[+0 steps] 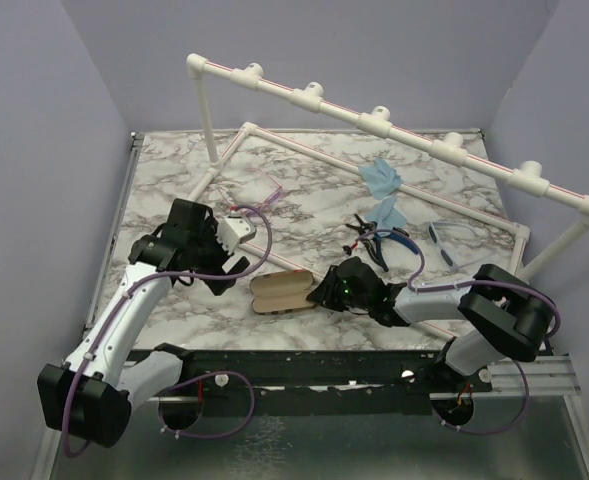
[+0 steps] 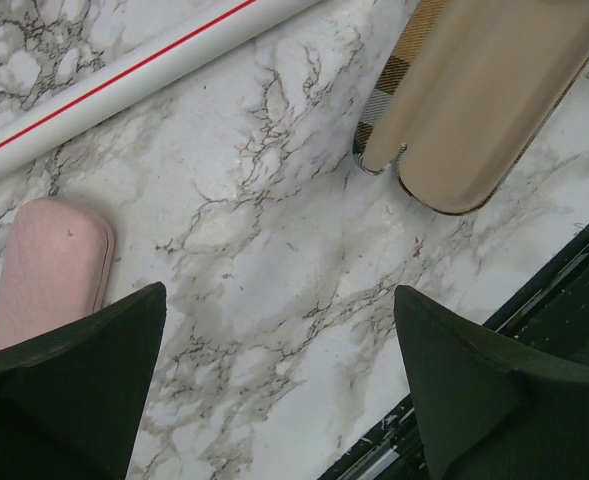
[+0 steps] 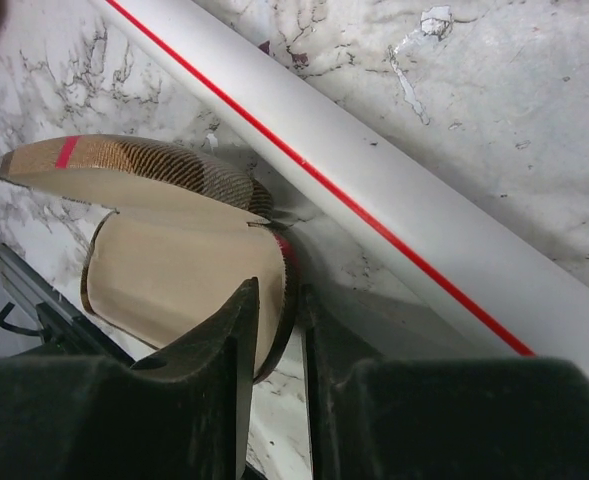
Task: Organize the sunglasses
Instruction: Place the sunglasses case at the center of the board.
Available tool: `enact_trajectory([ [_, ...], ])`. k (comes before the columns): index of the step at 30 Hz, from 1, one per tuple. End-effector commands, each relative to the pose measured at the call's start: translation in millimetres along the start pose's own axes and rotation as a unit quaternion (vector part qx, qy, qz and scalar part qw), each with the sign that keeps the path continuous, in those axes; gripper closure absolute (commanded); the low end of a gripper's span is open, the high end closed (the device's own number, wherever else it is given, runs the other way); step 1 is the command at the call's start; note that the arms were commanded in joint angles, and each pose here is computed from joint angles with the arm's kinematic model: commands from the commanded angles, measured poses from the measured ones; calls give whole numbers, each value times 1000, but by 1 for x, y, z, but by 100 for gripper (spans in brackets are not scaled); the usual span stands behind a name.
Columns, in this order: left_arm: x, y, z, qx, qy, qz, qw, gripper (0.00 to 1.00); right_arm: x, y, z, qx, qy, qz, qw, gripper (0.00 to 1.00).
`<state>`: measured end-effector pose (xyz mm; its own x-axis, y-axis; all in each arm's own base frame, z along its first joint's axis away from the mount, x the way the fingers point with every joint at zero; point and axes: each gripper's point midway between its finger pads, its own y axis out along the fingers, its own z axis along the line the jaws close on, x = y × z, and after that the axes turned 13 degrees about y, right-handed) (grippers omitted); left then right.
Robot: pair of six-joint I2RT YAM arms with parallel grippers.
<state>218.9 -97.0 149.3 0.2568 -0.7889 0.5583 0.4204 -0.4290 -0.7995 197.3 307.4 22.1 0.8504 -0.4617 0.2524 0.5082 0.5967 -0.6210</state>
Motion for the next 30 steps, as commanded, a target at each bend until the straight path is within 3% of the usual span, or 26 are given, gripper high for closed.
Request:
enact_trajectory([
  [1,10,13,-7,-36,19,-25,999,6,0,-3,-2,-10,-7,-4,1000,73],
  [8,27,21,-20,-62,7,-88,994,7,9,-12,17,-2,-54,-6,998,63],
  [19,29,16,-21,-52,7,-97,994,10,47,-41,45,-21,-146,-62,987,45],
  [26,41,1,-4,-21,-12,-90,996,13,134,-86,38,-58,-175,-123,975,38],
  [30,39,-10,7,-3,-18,-58,998,12,193,-102,1,-146,-203,-173,952,38],
])
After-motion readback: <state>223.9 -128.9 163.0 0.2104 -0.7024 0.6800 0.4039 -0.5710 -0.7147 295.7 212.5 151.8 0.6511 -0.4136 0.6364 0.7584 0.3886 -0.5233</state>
